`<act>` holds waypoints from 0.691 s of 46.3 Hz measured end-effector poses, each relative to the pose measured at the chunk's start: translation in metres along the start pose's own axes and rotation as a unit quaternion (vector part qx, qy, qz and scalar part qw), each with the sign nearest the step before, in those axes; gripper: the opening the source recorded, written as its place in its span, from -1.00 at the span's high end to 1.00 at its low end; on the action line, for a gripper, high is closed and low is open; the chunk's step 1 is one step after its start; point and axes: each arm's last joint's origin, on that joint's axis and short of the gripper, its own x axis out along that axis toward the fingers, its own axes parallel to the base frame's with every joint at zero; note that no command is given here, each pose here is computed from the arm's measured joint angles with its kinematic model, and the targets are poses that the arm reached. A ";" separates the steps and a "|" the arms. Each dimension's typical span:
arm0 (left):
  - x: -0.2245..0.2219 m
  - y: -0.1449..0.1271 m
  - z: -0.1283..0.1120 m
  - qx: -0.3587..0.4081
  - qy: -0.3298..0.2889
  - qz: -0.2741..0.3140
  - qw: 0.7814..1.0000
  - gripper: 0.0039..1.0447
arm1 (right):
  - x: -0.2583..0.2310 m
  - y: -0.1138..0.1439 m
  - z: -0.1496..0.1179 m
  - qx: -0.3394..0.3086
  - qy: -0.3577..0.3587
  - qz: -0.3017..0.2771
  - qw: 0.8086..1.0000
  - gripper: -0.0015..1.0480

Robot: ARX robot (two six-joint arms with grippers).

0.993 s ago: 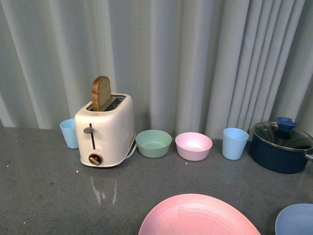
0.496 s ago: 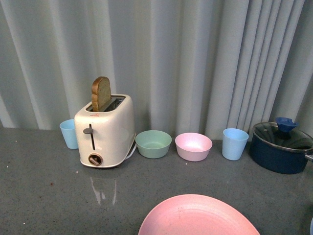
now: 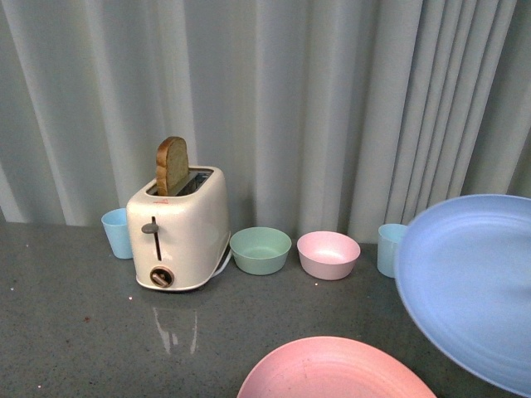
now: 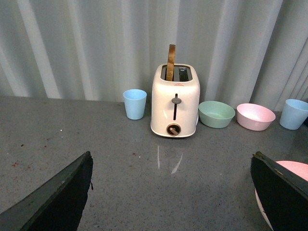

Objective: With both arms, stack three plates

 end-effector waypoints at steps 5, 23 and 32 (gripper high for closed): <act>0.000 0.000 0.000 0.000 0.000 0.000 1.000 -0.87 | 0.016 0.035 0.001 -0.001 0.000 0.042 0.999 0.94; 0.000 0.000 0.000 0.000 0.000 0.000 1.000 -0.87 | 0.059 0.135 -0.039 -0.022 0.071 0.158 0.985 0.94; 0.000 0.000 0.000 0.000 0.000 0.000 1.000 -0.87 | 0.063 0.137 -0.059 -0.008 0.099 0.160 0.982 0.94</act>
